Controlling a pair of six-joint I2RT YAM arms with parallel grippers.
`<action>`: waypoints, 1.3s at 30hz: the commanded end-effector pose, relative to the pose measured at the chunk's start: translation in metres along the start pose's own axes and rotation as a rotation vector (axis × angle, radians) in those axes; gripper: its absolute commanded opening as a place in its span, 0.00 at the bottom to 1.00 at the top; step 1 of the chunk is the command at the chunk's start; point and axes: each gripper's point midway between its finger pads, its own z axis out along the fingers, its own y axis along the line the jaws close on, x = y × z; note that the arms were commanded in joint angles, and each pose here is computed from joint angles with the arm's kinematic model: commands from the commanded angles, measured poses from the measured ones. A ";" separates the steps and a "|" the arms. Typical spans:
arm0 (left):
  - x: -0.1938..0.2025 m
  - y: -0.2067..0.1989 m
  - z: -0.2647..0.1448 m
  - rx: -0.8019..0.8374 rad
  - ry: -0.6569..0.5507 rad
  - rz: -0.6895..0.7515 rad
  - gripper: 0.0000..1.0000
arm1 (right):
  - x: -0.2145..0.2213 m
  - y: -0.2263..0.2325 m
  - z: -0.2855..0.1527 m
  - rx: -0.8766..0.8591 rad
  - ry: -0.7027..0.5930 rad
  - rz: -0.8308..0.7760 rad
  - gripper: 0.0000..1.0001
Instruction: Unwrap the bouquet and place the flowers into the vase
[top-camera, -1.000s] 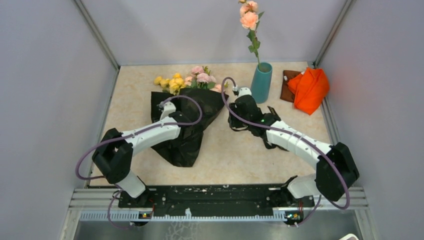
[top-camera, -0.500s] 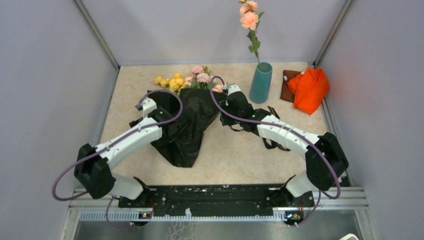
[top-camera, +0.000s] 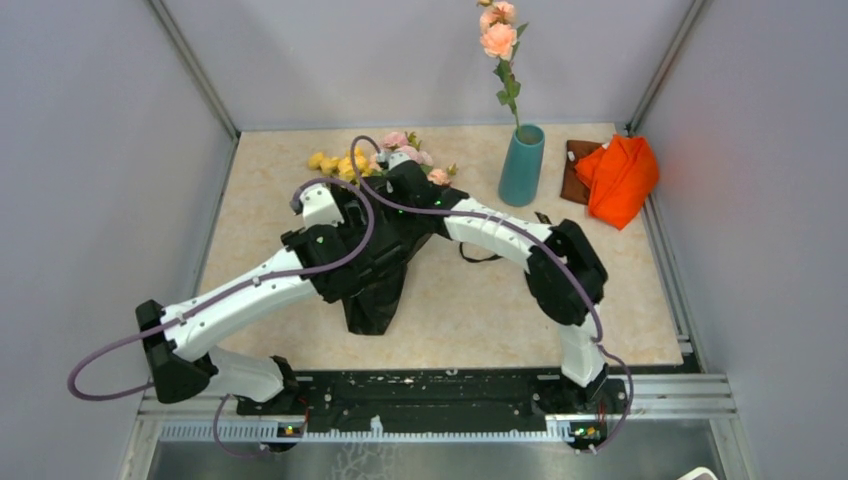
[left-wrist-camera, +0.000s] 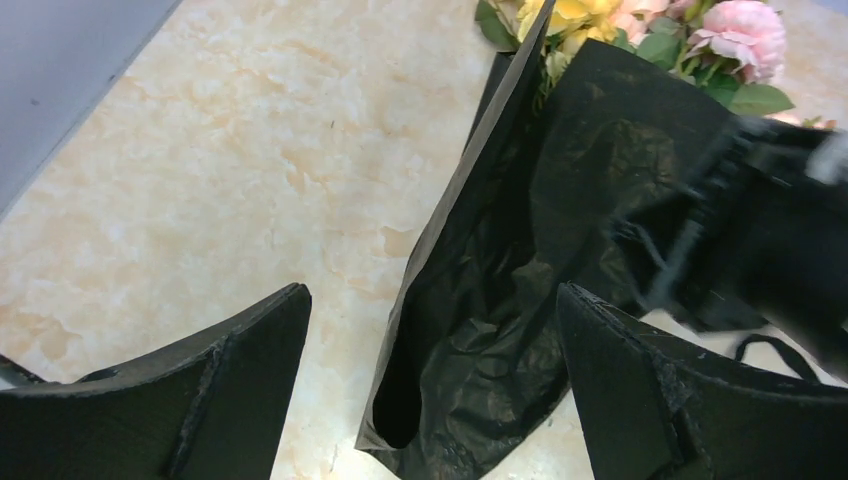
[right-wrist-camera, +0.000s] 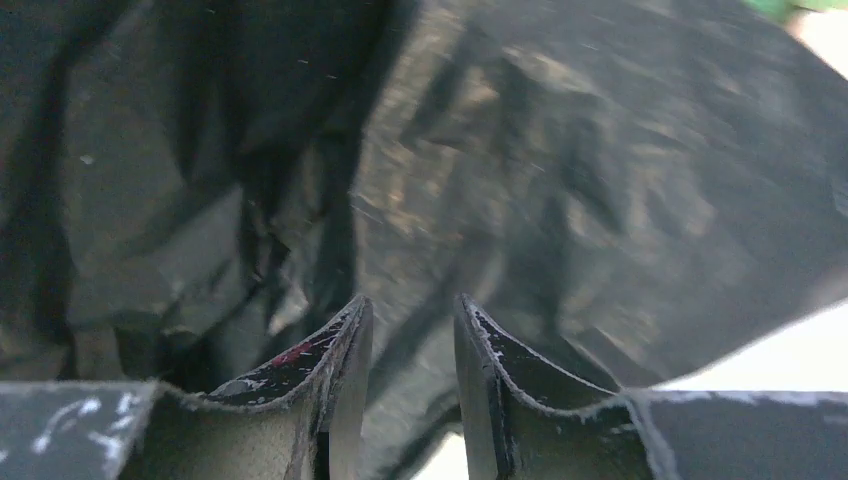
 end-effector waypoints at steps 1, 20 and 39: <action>-0.021 0.012 -0.014 0.065 -0.042 -0.108 0.99 | -0.006 0.056 0.028 -0.142 0.024 -0.014 0.36; -0.026 -0.008 -0.021 0.298 -0.083 -0.090 0.99 | -0.004 0.109 0.045 -0.317 0.037 -0.042 0.36; -0.030 0.032 0.003 0.059 -0.120 -0.012 0.99 | -0.047 0.038 -0.033 -0.238 -0.117 0.048 0.37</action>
